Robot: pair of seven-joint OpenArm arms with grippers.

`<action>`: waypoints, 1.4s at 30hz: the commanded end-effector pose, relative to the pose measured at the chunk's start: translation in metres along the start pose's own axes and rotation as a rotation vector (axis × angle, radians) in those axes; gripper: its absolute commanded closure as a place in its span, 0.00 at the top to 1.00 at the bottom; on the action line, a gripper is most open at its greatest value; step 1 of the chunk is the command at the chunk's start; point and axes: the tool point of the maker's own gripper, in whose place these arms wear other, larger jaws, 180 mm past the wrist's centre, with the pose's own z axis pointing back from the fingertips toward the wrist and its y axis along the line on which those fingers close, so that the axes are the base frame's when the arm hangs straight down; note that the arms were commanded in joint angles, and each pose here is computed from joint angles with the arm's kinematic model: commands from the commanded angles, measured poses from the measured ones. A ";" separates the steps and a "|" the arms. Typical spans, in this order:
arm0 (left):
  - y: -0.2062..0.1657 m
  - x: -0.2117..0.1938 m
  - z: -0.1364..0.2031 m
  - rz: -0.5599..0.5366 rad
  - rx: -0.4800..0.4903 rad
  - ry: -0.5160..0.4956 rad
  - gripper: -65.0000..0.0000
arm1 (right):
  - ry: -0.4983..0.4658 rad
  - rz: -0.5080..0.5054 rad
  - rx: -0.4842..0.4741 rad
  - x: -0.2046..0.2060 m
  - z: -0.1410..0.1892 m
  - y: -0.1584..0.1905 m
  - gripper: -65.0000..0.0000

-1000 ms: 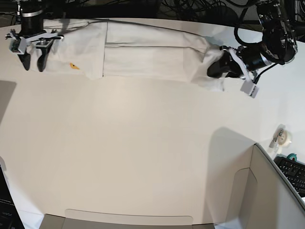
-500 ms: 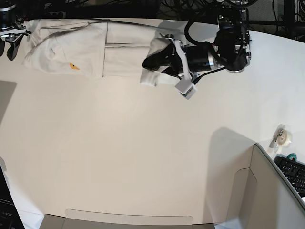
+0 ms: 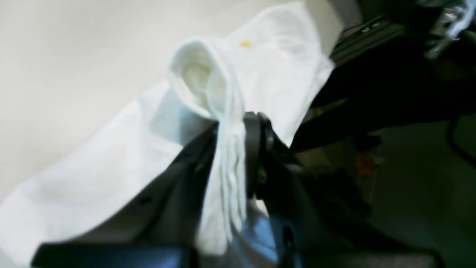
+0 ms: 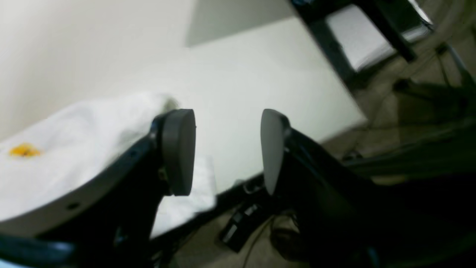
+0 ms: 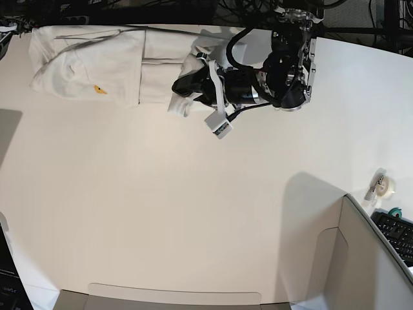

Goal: Layout the t-shirt on the table in an organized manner, then fold the t-shirt properly
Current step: 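Lift the strip end with the left gripper and carry it toward the right gripper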

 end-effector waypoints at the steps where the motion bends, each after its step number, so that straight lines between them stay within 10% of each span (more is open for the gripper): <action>1: -0.009 0.011 0.000 -0.021 -0.034 -0.034 0.00 | -0.021 0.026 -0.010 0.010 0.004 -0.005 0.43; 36: -0.026 0.021 -0.031 -0.129 -0.126 0.049 0.00 | 0.057 0.011 -0.043 -0.001 0.005 -0.019 0.43; 42: -0.037 0.018 -0.037 -0.156 -0.158 0.073 0.29 | 0.057 0.011 -0.043 -0.001 0.005 -0.019 0.43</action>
